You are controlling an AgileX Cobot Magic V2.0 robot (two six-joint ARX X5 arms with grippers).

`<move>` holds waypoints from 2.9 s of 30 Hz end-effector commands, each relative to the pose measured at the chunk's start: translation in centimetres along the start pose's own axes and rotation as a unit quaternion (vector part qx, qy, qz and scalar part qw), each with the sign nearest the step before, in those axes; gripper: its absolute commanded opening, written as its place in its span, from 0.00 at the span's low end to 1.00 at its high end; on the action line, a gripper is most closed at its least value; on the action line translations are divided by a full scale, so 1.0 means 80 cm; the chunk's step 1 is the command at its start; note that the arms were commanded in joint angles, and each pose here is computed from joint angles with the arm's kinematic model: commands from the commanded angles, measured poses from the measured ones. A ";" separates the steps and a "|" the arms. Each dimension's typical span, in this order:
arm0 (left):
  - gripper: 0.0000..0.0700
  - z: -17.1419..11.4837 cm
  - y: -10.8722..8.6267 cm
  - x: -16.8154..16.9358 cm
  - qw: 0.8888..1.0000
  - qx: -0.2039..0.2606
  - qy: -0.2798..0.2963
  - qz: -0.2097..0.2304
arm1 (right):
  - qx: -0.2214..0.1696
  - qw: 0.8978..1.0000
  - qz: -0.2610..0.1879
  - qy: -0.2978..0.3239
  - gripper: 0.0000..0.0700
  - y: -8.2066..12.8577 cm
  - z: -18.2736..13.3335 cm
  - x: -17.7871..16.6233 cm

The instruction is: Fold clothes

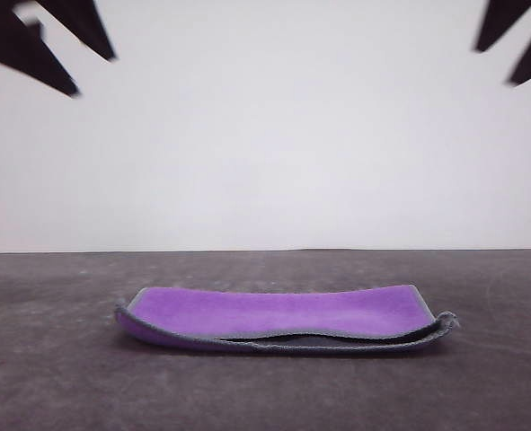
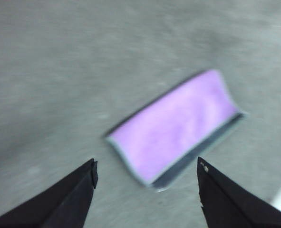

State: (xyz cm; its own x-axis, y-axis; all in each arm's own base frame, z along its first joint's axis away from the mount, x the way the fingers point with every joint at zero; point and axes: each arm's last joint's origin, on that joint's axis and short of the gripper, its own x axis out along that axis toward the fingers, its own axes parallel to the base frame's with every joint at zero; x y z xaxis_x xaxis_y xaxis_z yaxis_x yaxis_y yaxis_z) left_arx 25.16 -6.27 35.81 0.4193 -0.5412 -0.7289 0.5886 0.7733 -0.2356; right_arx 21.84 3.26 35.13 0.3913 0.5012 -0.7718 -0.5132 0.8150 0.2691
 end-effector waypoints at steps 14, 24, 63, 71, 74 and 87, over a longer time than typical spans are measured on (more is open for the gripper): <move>0.57 -0.016 -0.024 -0.070 0.994 -0.015 -0.049 0.100 | 0.133 0.990 0.044 -0.008 0.55 -0.030 -0.068 0.095; 0.57 -0.016 -0.022 -0.066 0.994 -0.027 -0.045 0.098 | 0.178 0.977 0.106 0.045 0.55 -0.061 -0.073 0.185; 0.57 -0.016 -0.022 -0.066 0.994 -0.027 -0.045 0.097 | 0.126 0.950 0.287 0.008 0.00 -0.004 -0.038 0.278; 0.57 -0.016 -0.022 -0.066 0.994 -0.033 -0.046 0.096 | 0.092 0.938 0.333 -0.016 0.00 0.058 -0.023 0.302; 0.57 -0.016 -0.022 -0.066 0.994 -0.033 -0.046 0.096 | 0.089 0.937 0.339 -0.009 0.00 0.071 -0.022 0.314; 0.57 -0.016 -0.022 -0.066 0.994 -0.033 -0.045 0.096 | 0.075 0.937 0.341 0.000 0.00 0.095 -0.008 0.338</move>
State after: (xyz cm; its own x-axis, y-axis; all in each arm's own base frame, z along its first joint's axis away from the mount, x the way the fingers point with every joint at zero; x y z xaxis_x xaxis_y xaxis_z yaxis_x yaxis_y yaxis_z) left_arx 20.75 -4.28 38.86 0.5721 -0.4025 -0.7146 0.4478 0.8832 -0.1390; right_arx 27.78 22.15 16.10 0.0196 0.9189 -0.3940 -0.5342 0.3427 0.7727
